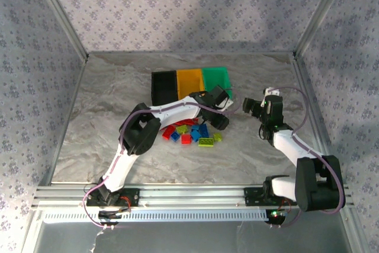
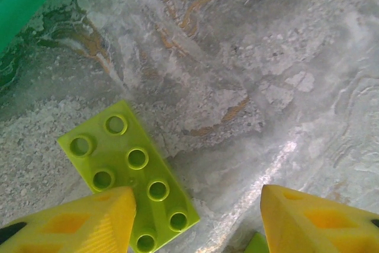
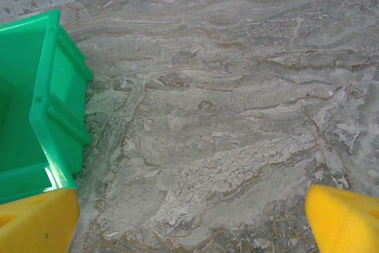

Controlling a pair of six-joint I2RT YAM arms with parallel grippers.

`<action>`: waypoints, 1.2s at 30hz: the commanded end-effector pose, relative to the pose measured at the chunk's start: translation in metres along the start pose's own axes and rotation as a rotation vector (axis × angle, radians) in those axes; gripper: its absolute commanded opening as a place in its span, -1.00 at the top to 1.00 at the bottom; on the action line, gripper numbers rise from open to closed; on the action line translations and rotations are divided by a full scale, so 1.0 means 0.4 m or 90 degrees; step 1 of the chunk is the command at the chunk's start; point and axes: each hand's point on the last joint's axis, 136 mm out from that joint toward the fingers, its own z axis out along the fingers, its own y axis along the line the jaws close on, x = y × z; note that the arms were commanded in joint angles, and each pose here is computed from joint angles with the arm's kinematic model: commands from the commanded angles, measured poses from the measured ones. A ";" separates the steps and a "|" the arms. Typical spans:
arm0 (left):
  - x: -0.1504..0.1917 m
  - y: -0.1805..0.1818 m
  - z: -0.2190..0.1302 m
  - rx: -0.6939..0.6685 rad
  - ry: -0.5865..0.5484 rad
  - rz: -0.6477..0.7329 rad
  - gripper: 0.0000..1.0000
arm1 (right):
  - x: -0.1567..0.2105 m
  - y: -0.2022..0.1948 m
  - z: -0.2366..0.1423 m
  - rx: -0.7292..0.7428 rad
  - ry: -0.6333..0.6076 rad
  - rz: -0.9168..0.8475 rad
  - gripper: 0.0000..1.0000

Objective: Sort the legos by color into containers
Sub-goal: Rotate the lego at the center of the table.

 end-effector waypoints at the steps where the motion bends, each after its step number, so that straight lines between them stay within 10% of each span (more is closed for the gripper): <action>1: 0.033 0.030 0.001 -0.043 0.044 -0.017 -0.20 | -0.027 -0.009 0.002 0.016 -0.010 0.008 -1.00; 23: -0.046 0.057 -0.090 -0.094 -0.072 -0.044 -0.37 | -0.026 -0.011 0.005 0.017 -0.006 0.011 -1.00; 36: -0.016 0.085 -0.024 -0.132 -0.002 -0.044 -0.34 | -0.024 -0.016 0.005 0.020 -0.004 0.016 -1.00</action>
